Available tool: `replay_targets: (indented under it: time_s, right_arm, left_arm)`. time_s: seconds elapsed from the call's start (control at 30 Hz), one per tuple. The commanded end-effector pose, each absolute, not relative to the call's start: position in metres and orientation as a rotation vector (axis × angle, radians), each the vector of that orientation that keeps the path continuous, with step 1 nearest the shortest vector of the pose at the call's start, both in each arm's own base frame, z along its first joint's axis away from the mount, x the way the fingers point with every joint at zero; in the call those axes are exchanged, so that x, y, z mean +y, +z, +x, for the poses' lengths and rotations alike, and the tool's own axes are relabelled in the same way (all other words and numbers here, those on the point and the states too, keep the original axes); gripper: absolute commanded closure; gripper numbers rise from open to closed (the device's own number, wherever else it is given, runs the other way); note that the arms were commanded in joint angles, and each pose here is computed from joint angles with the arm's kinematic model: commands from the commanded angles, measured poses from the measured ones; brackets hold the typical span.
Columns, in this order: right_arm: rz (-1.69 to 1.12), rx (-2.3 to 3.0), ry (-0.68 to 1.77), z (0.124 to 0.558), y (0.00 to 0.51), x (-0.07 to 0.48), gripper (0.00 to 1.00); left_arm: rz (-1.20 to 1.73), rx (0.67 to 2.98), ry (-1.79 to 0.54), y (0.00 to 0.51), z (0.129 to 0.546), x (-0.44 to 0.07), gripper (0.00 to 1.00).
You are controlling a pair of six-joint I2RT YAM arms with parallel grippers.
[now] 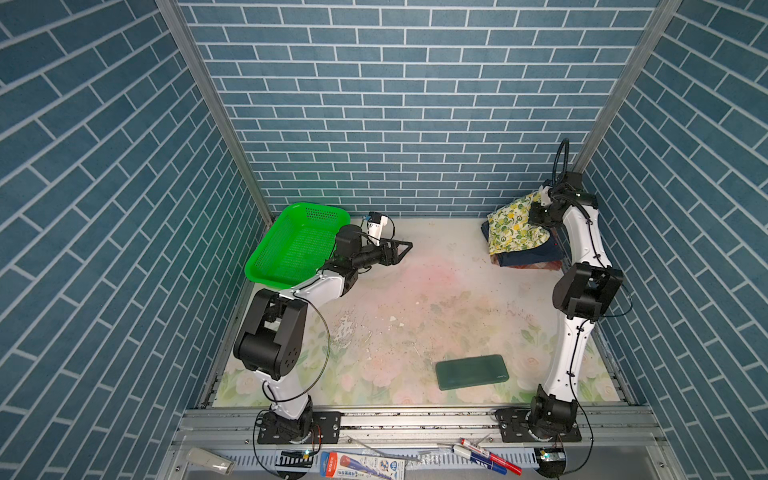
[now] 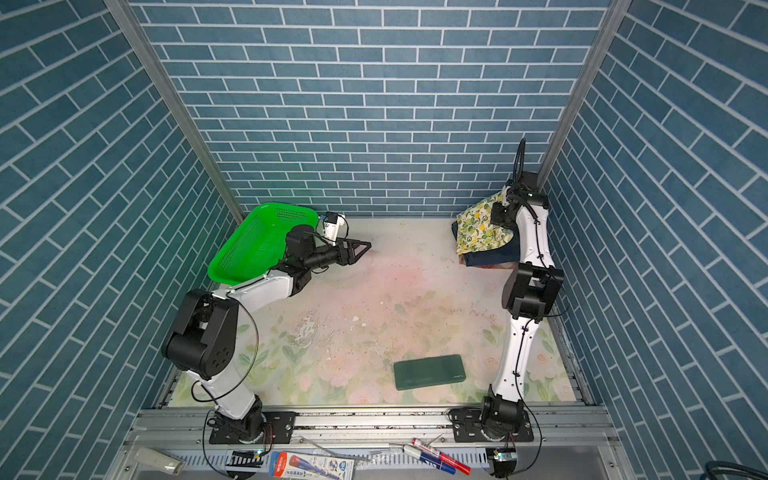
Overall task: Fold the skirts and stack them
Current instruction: 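Lower the lemon-print skirt onto the denim stack and open the right gripper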
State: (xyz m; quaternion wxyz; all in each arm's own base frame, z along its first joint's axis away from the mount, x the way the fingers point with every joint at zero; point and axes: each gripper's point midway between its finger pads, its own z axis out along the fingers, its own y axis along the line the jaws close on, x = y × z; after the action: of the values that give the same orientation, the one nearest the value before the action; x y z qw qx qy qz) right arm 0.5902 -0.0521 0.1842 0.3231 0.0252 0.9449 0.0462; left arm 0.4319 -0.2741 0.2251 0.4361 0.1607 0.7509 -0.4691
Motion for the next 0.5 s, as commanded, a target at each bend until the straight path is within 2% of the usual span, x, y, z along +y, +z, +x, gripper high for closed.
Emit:
replay_targets:
  time_s: [0.0,0.17,0.33,0.47]
  right_arm:
    - [0.018,2.434,-0.067,0.596,0.187,-0.072,1.00]
    - [0.000,2.335,-0.135,0.601,0.185,-0.080,1.00]
    - [-0.017,2.106,-0.217,0.609,0.214,-0.087,1.00]
    - [-0.037,2.003,-0.319,0.618,0.219,-0.098,1.00]
  left_arm:
    - [0.425,1.861,-1.153,0.230,0.433,-0.277,0.28]
    - [0.425,1.859,-1.161,0.227,0.436,-0.279,0.29]
    - [0.425,1.869,-1.161,0.223,0.438,-0.281,0.29]
    - [0.429,1.878,-1.155,0.219,0.438,-0.281,0.29]
